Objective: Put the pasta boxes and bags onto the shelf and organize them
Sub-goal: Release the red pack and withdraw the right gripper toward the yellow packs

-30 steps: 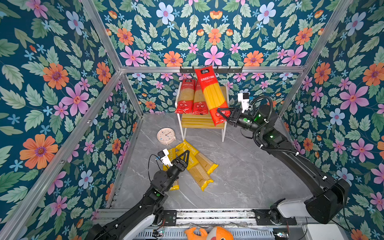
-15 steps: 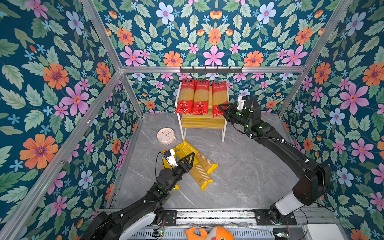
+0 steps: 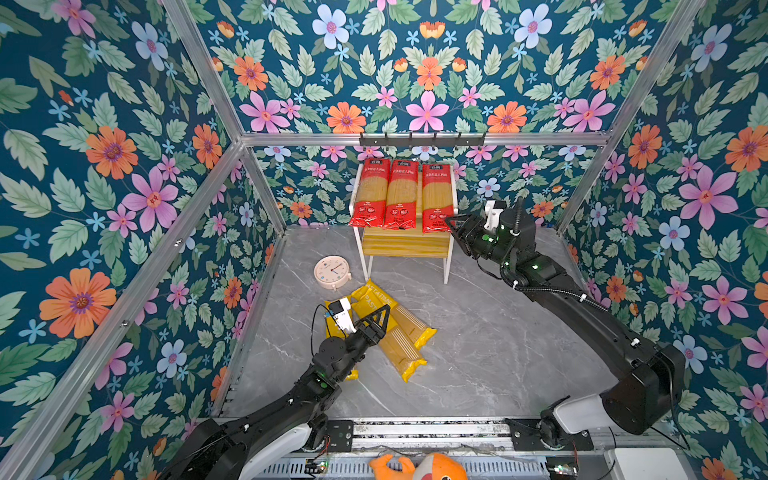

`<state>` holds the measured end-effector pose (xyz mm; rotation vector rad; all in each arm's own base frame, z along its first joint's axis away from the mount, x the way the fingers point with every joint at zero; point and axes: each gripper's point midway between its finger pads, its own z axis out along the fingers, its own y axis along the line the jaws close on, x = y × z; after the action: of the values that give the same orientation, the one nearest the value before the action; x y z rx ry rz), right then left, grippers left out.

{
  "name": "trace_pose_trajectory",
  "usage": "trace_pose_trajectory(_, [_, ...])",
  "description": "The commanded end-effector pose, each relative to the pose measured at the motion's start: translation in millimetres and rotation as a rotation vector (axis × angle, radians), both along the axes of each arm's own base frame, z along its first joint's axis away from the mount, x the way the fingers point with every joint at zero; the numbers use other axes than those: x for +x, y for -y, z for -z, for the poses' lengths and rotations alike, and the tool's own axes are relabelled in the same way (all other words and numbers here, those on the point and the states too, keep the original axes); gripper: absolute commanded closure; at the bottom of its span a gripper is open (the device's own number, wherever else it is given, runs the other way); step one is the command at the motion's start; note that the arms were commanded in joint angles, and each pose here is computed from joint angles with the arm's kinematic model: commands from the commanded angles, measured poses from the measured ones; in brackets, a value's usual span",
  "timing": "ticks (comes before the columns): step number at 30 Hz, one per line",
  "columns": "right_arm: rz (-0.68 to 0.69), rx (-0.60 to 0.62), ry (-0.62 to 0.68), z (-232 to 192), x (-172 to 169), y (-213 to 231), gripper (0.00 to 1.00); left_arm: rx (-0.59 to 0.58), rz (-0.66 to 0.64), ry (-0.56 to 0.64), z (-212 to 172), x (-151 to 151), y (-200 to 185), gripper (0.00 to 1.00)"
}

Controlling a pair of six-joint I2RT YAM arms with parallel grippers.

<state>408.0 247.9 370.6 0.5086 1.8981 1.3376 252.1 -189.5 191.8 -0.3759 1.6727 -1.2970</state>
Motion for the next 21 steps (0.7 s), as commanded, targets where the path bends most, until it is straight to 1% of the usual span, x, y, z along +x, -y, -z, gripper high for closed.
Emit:
trace_pose_trajectory(1, [-0.045,-0.006,0.035,-6.9,5.3,-8.8,0.61,-0.022,0.004,0.045,-12.4,-1.1,1.0,0.30])
trace_pose_trajectory(3, [-0.084,-0.002,0.039,-12.0,11.5,-18.8,0.67,-0.024,0.005,0.042,-11.7,-1.9,1.4,0.30])
trace_pose_trajectory(5, [-0.112,0.017,0.039,-14.2,17.4,-29.1,0.76,-0.022,0.001,0.040,-10.4,-2.4,1.3,0.30])
trace_pose_trajectory(6, [-0.125,0.022,0.038,-14.5,18.8,-33.7,0.79,-0.020,0.000,0.039,-9.6,-2.3,1.5,0.30])
trace_pose_trajectory(8, [-0.131,0.031,0.029,-10.8,21.8,-37.8,0.82,-0.022,-0.001,0.041,-11.0,-2.0,1.9,0.30])
trace_pose_trajectory(11, [-0.127,0.045,0.021,-6.3,20.1,-36.8,0.84,-0.023,0.004,0.048,-13.3,-2.7,3.0,0.31])
trace_pose_trajectory(12, [-0.126,0.041,0.021,-4.5,19.1,-35.7,0.83,-0.020,0.002,0.045,-12.2,-2.4,2.9,0.31])
trace_pose_trajectory(13, [-0.130,0.039,0.026,-5.1,16.8,-35.1,0.76,-0.018,0.000,0.040,-10.8,-2.4,2.5,0.30])
trace_pose_trajectory(14, [-0.145,0.043,0.045,-6.9,12.8,-36.0,0.66,-0.014,-0.012,0.024,-7.0,-1.4,0.8,0.30])
trace_pose_trajectory(16, [-0.199,0.046,0.121,-17.2,-1.3,-41.5,0.51,-0.009,-0.045,-0.017,2.0,1.5,-4.1,0.28])
trace_pose_trajectory(17, [-0.220,0.028,0.144,-18.4,-11.2,-43.6,0.46,0.001,-0.058,-0.034,6.4,2.6,-6.0,0.28])
trace_pose_trajectory(19, [-0.242,-0.031,0.175,-13.9,-30.1,-44.1,0.42,0.028,-0.076,-0.059,11.6,4.4,-8.3,0.26])
trace_pose_trajectory(21, [-0.251,-0.096,0.189,-1.5,-50.5,-43.0,0.41,0.066,-0.091,-0.087,17.8,5.3,-10.9,0.25])
